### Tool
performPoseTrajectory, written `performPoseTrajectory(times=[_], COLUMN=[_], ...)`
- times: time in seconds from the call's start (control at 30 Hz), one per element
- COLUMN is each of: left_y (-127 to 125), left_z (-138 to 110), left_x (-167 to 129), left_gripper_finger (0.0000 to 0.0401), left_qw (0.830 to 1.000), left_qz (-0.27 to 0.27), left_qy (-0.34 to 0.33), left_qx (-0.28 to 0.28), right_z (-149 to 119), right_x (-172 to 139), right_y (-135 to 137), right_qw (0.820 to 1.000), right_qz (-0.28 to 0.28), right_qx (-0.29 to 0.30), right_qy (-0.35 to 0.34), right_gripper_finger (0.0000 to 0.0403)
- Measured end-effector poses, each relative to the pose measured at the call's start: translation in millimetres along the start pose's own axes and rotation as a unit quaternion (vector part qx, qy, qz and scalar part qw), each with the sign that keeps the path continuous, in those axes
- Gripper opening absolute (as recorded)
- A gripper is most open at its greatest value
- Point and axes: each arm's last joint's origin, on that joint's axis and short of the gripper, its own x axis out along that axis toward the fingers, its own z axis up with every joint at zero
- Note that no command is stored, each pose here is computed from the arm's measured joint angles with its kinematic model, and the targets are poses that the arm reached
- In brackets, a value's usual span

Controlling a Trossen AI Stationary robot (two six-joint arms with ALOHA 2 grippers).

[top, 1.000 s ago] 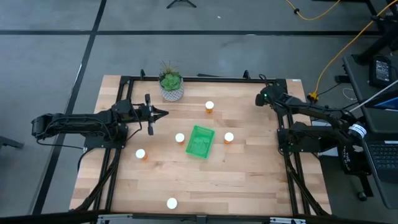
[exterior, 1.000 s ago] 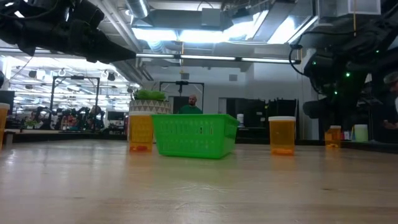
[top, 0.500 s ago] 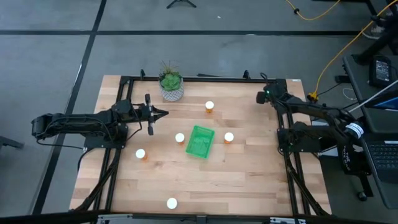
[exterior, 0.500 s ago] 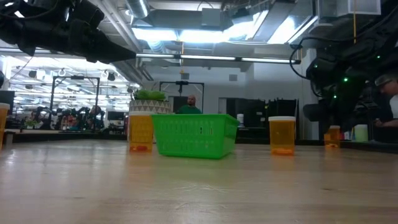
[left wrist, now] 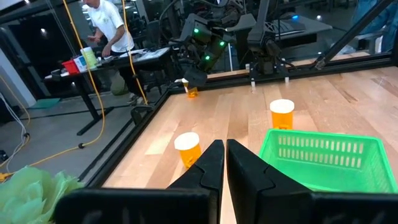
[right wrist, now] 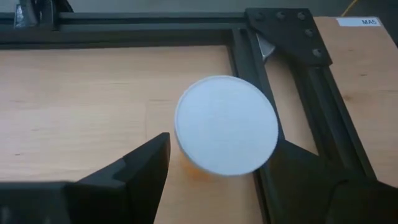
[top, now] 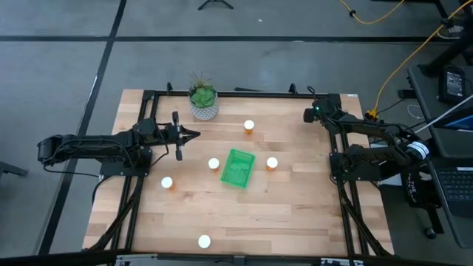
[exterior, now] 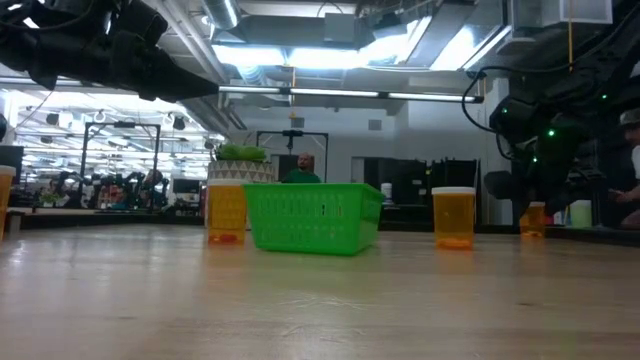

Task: Pick and place pill bottles into a basket
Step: Put the orange pill bottle into the green basket

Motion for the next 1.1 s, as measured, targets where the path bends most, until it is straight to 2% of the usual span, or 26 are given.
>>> performPoseTrajectory(times=[0.43,0.73,0.93,1.1], left_y=[0.0,0.1,0.1,0.1], left_z=[0.0,0.0,0.0,0.0], left_x=[0.0,0.0,0.0,0.0], left_gripper_finger=[0.0015,0.0015,0.0015,0.0015], left_qw=[1.0,1.0,1.0,1.0], left_qz=[0.001,0.001,0.001,0.001], left_qy=[0.0,0.0,0.0,0.0], left_qx=[0.0,0.0,0.0,0.0], right_z=[0.0,0.2,5.6,19.5], right_x=[0.0,-0.2,-11.7,-34.4], right_y=[0.0,0.5,7.1,15.0], right_qw=[1.0,1.0,0.998,0.991], right_qz=[-0.001,0.006,0.053,0.121], right_qx=[0.004,0.003,-0.002,-0.006], right_qy=[0.0,0.001,-0.026,-0.061], right_gripper_finger=[0.02,0.0199,0.0199,0.0199])
